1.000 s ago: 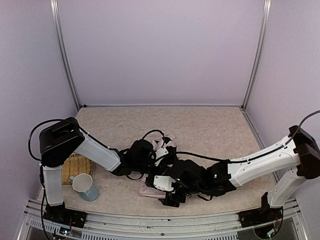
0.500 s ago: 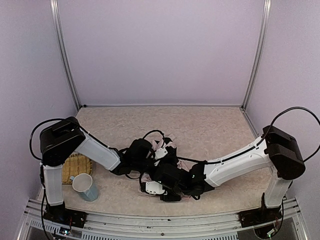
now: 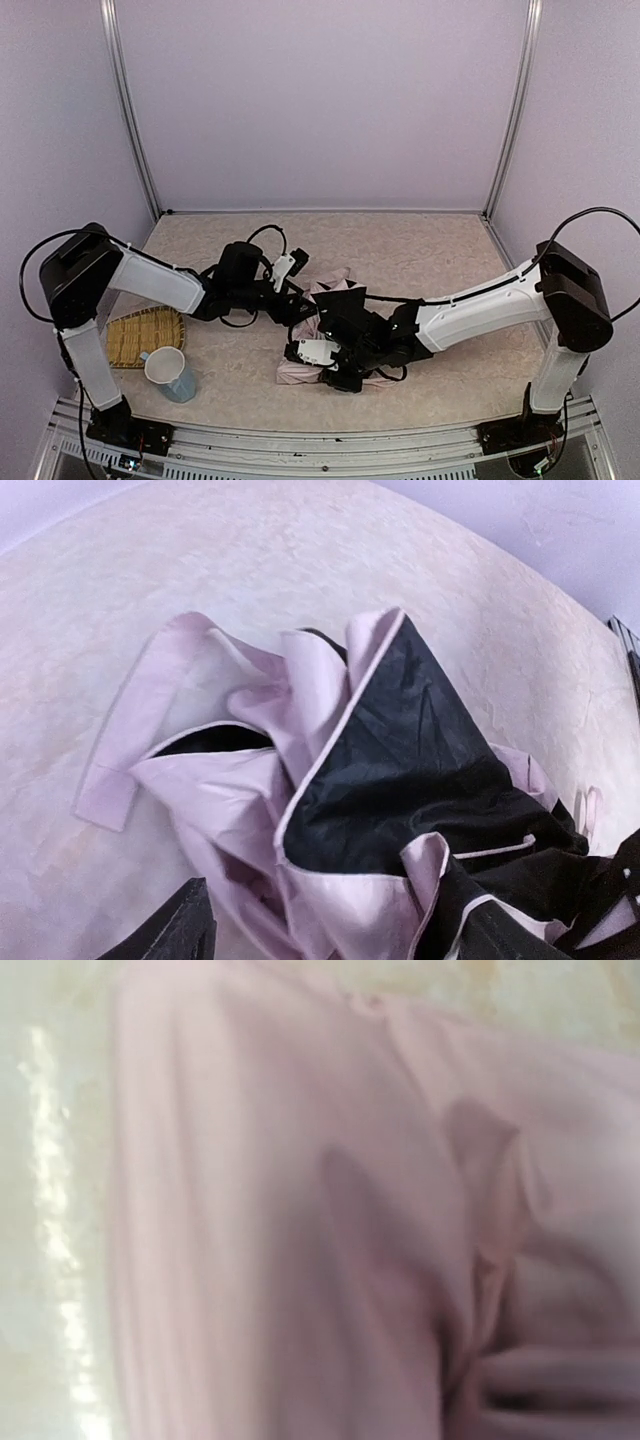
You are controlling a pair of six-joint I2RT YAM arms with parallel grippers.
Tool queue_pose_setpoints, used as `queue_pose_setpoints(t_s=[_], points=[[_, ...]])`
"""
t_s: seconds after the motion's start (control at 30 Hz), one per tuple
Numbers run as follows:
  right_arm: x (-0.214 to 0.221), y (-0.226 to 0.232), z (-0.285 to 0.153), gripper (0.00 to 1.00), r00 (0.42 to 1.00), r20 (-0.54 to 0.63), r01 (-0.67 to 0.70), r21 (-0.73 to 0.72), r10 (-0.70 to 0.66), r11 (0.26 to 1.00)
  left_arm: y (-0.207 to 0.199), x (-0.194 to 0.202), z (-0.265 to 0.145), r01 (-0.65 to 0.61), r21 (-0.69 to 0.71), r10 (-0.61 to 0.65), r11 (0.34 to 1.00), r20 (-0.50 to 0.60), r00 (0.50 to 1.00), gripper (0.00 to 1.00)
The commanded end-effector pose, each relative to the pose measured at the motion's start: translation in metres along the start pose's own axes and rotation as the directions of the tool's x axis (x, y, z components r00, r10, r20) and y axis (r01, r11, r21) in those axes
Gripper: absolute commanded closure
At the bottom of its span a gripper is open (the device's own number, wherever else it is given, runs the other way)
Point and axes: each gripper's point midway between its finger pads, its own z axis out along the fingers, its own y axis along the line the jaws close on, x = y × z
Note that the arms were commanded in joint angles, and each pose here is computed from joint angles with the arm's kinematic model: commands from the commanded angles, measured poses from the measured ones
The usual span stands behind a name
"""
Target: Put away the umbrella
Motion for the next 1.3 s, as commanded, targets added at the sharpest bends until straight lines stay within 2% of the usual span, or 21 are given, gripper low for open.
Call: queue_pose_setpoints(t_s=[0.0, 0.13, 0.17, 0.27, 0.4, 0.5, 0.57, 0.67, 0.83, 0.97, 1.17, 1.27], points=[[0.073, 0.088, -0.014, 0.81, 0.952, -0.271, -0.255, -0.431, 0.145, 0.866, 0.039, -0.11, -0.079, 0.031, -0.214, 0.05, 0.976, 0.363, 0.93, 0.25], [0.065, 0.091, -0.03, 0.81, 0.926, -0.269, -0.375, -0.588, 0.263, 0.717, -0.008, -0.111, -0.133, -0.066, -0.267, 0.184, 0.962, 0.448, 0.875, 0.32], [0.065, 0.088, -0.031, 0.82, 0.919, -0.274, -0.394, -0.599, 0.284, 0.697, -0.021, -0.095, -0.14, -0.099, -0.288, 0.223, 0.952, 0.436, 0.872, 0.33], [0.066, 0.082, -0.032, 0.82, 0.912, -0.277, -0.41, -0.615, 0.302, 0.674, -0.051, -0.073, -0.165, -0.199, -0.371, 0.356, 0.907, 0.423, 0.833, 0.29], [0.063, 0.08, -0.037, 0.82, 0.912, -0.268, -0.409, -0.664, 0.31, 0.626, -0.081, -0.042, -0.169, -0.294, -0.36, 0.419, 0.885, 0.345, 0.84, 0.26], [0.064, 0.078, -0.037, 0.82, 0.907, -0.274, -0.416, -0.697, 0.32, 0.584, -0.118, -0.021, -0.161, -0.435, -0.291, 0.513, 0.852, 0.3, 0.804, 0.25], [0.062, 0.076, -0.036, 0.82, 0.907, -0.268, -0.413, -0.717, 0.326, 0.561, -0.153, 0.001, -0.15, -0.572, -0.163, 0.594, 0.804, 0.272, 0.757, 0.25], [0.061, 0.073, -0.034, 0.81, 0.905, -0.265, -0.414, -0.737, 0.334, 0.535, -0.183, 0.031, -0.134, -0.693, -0.039, 0.68, 0.72, 0.24, 0.693, 0.23], [0.063, 0.062, -0.024, 0.81, 0.897, -0.273, -0.427, -0.739, 0.348, 0.521, -0.196, 0.057, -0.1, -0.8, 0.004, 0.791, 0.6, 0.141, 0.595, 0.15], [0.067, 0.056, -0.014, 0.8, 0.89, -0.284, -0.442, -0.731, 0.357, 0.52, -0.184, 0.07, -0.069, -0.855, -0.023, 0.855, 0.518, 0.044, 0.517, 0.11], [0.072, 0.058, -0.004, 0.79, 0.888, -0.302, -0.448, -0.741, 0.347, 0.5, -0.17, 0.102, -0.03, -0.872, 0.024, 0.87, 0.488, -0.085, 0.485, 0.14], [0.068, 0.053, 0.0, 0.77, 0.891, -0.288, -0.44, -0.737, 0.351, 0.513, -0.161, 0.123, -0.018, -0.86, 0.071, 0.856, 0.505, -0.166, 0.489, 0.28]])
